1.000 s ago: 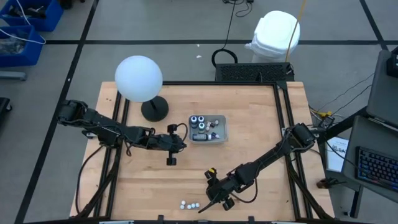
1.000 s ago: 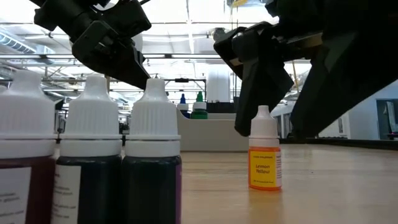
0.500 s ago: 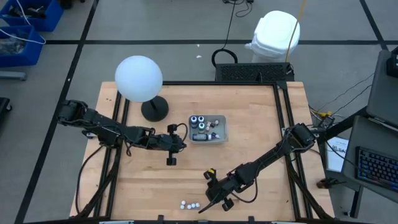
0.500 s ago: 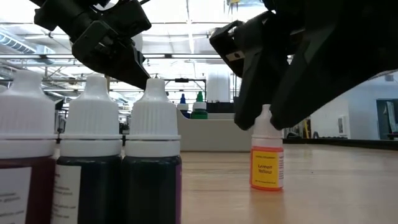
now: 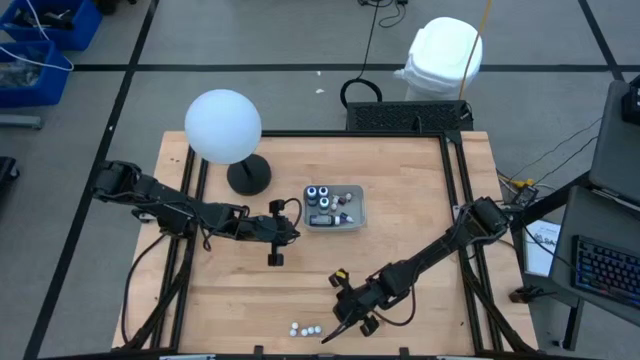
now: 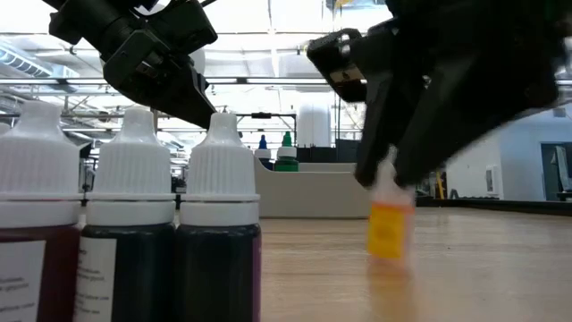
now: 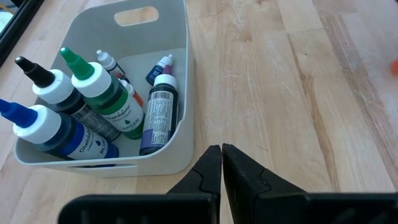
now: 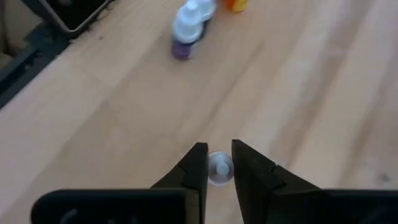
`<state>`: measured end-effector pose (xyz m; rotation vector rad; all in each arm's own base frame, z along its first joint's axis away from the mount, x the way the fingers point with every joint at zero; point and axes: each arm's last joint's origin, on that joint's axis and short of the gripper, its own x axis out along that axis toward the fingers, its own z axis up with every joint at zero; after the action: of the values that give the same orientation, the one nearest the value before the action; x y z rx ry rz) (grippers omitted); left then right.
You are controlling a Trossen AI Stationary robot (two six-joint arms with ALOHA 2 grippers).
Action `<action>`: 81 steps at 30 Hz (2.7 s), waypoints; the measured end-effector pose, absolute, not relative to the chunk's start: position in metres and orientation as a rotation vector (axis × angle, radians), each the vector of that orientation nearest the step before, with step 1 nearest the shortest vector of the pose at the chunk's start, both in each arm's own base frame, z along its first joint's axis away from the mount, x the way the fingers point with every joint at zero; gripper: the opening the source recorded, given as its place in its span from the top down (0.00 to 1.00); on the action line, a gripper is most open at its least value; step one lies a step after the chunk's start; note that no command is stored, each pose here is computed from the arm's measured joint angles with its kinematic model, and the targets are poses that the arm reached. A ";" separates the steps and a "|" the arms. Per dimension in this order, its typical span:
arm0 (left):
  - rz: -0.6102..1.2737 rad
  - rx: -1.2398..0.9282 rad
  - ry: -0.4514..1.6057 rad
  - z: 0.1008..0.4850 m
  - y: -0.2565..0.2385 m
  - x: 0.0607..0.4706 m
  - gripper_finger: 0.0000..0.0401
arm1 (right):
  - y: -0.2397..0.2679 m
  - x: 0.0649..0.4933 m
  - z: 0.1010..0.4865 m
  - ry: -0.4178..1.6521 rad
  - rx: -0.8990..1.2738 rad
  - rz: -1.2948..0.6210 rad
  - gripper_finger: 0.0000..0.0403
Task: Pick & Place food coloring
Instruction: Put the right small yellow food coloring bottle into the gray bin
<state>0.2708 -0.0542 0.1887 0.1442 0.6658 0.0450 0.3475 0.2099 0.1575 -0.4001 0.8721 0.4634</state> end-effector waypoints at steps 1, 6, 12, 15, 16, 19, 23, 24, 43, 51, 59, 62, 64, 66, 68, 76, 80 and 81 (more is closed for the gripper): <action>0.045 0.144 0.666 0.189 -0.054 0.271 0.94 | 0.208 0.347 0.162 0.861 -0.415 0.448 0.88; 0.045 0.144 0.666 0.189 -0.054 0.271 0.94 | 0.178 0.343 0.205 0.815 -0.509 0.338 0.89; 0.038 0.167 0.666 0.189 -0.054 0.271 0.94 | 0.095 0.334 0.268 0.779 -0.550 0.123 0.89; 0.034 0.180 0.667 0.189 -0.054 0.271 0.94 | 0.041 0.329 0.274 0.776 -0.463 0.062 0.89; 0.034 0.183 0.666 0.189 -0.054 0.271 0.94 | 0.025 0.327 0.271 0.781 -0.434 0.052 0.89; 0.033 0.191 0.667 0.189 -0.054 0.271 0.94 | -0.013 0.321 0.256 0.785 -0.384 0.033 0.89; 0.024 0.234 0.669 0.189 -0.054 0.271 0.94 | -0.047 0.315 0.228 0.814 -0.375 -0.003 0.89; 0.021 0.244 0.672 0.188 -0.054 0.271 0.94 | -0.053 0.314 0.222 0.822 -0.381 -0.015 0.89; -0.016 0.495 0.693 0.188 -0.044 0.272 0.94 | -0.056 0.309 0.212 0.824 -0.265 0.057 0.89; 0.043 0.458 0.706 0.188 -0.027 0.274 0.94 | -0.056 0.316 0.189 0.897 -0.226 0.062 0.89; 0.044 0.412 0.707 0.188 -0.023 0.274 0.94 | -0.059 0.319 0.174 0.962 -0.240 0.002 0.89; 0.045 0.406 0.707 0.188 -0.023 0.274 0.94 | -0.059 0.319 0.175 0.962 -0.234 0.000 0.89; 0.046 0.405 0.707 0.188 -0.023 0.274 0.94 | -0.059 0.320 0.174 0.963 -0.233 0.000 0.89; 0.046 0.404 0.707 0.188 -0.023 0.274 0.94 | -0.059 0.321 0.171 0.964 -0.220 -0.005 0.89; 0.046 0.403 0.707 0.188 -0.023 0.274 0.94 | -0.059 0.321 0.170 0.971 -0.211 -0.007 0.89; 0.049 0.396 0.704 0.188 -0.023 0.275 0.94 | -0.060 0.323 0.167 0.969 -0.210 -0.010 0.89; 0.049 0.396 0.703 0.188 -0.023 0.275 0.94 | -0.060 0.323 0.168 0.965 -0.213 -0.012 0.85; 0.049 0.396 0.703 0.188 -0.023 0.275 0.94 | -0.060 0.323 0.168 0.964 -0.214 -0.015 0.83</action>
<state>0.2746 -0.0229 0.1879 0.3959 0.7033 0.0490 0.3230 -0.0599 0.1677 -0.2144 0.9639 -0.0154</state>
